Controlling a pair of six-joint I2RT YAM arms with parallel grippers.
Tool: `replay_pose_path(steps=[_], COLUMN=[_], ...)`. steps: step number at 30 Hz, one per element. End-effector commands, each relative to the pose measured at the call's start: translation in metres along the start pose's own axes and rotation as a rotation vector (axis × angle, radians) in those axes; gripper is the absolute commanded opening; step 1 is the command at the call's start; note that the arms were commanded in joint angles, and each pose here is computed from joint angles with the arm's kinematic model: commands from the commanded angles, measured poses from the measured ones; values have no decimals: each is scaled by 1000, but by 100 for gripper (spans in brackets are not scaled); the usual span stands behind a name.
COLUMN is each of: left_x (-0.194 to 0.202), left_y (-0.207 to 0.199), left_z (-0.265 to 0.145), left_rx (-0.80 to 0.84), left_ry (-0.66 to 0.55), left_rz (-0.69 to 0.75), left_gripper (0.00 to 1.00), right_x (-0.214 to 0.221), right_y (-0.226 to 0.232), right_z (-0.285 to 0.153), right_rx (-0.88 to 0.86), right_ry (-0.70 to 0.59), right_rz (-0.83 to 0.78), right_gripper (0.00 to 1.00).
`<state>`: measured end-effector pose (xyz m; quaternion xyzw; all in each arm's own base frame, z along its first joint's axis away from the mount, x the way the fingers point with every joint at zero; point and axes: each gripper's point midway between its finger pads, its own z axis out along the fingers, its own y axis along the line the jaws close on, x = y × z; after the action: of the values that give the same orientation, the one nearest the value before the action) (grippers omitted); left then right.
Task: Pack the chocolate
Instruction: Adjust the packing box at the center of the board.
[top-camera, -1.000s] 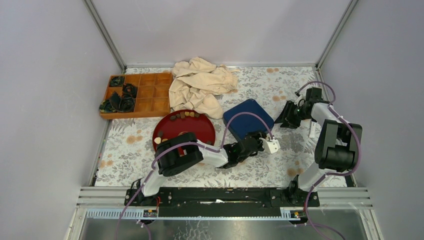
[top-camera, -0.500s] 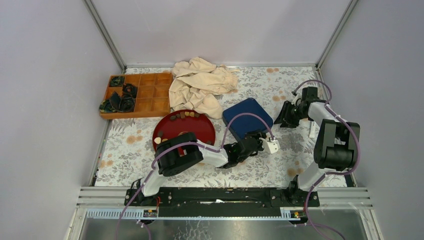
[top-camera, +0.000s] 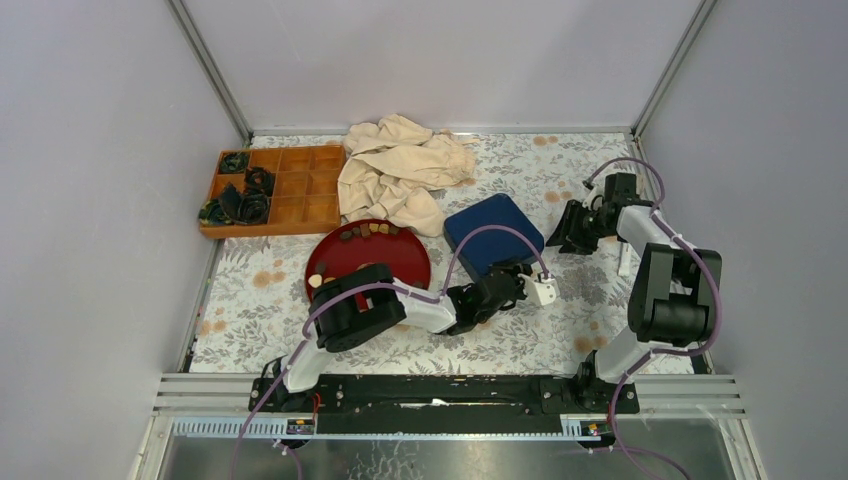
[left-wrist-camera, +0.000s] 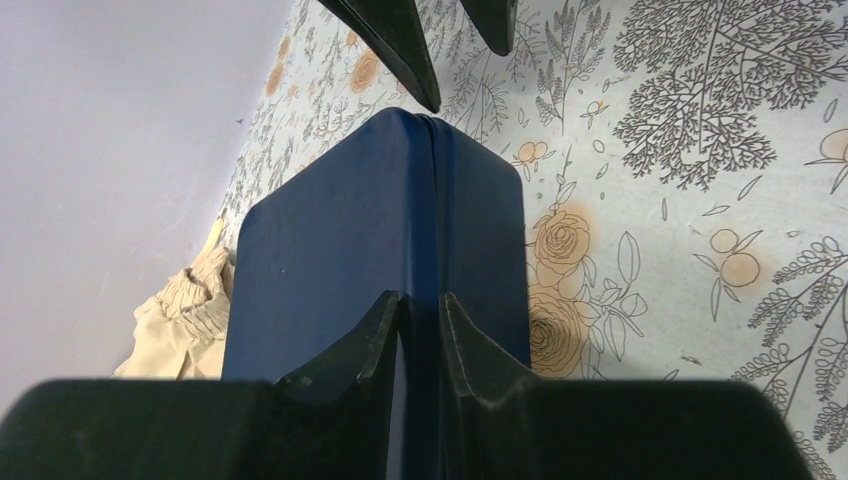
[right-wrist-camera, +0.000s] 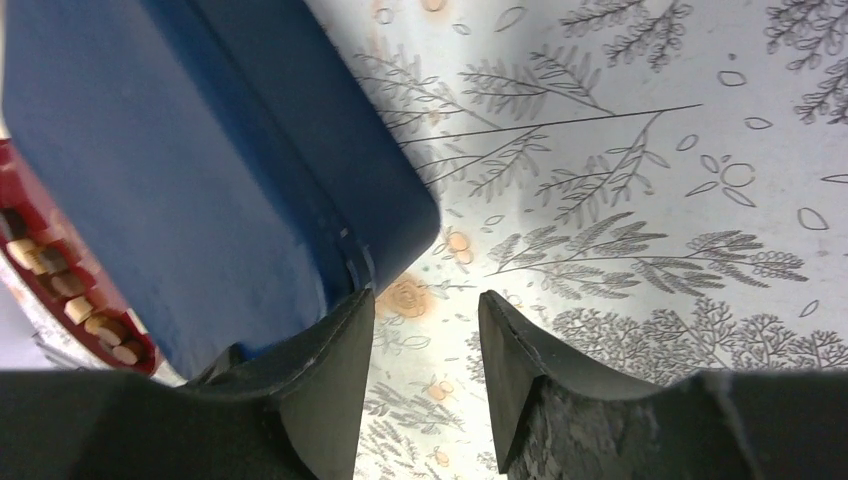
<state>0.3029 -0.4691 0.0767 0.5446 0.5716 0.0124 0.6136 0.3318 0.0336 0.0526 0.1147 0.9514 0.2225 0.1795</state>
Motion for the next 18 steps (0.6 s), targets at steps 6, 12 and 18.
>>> replay_pose_path(steps=[6, 12, 18], left_x=[-28, -28, -27], left_y=[39, 37, 33], left_z=[-1, 0, 1], left_rx=[-71, -58, -44], left_ry=[-76, -83, -85], left_rz=[-81, -94, -104], left_gripper=[18, 18, 18], right_x=[-11, -9, -8], right_y=[25, 19, 22], right_z=[-23, -12, -5], right_rx=[-134, -125, -150], right_ry=[-62, -22, -1], right_rz=[-55, -26, -11], right_gripper=[51, 51, 50])
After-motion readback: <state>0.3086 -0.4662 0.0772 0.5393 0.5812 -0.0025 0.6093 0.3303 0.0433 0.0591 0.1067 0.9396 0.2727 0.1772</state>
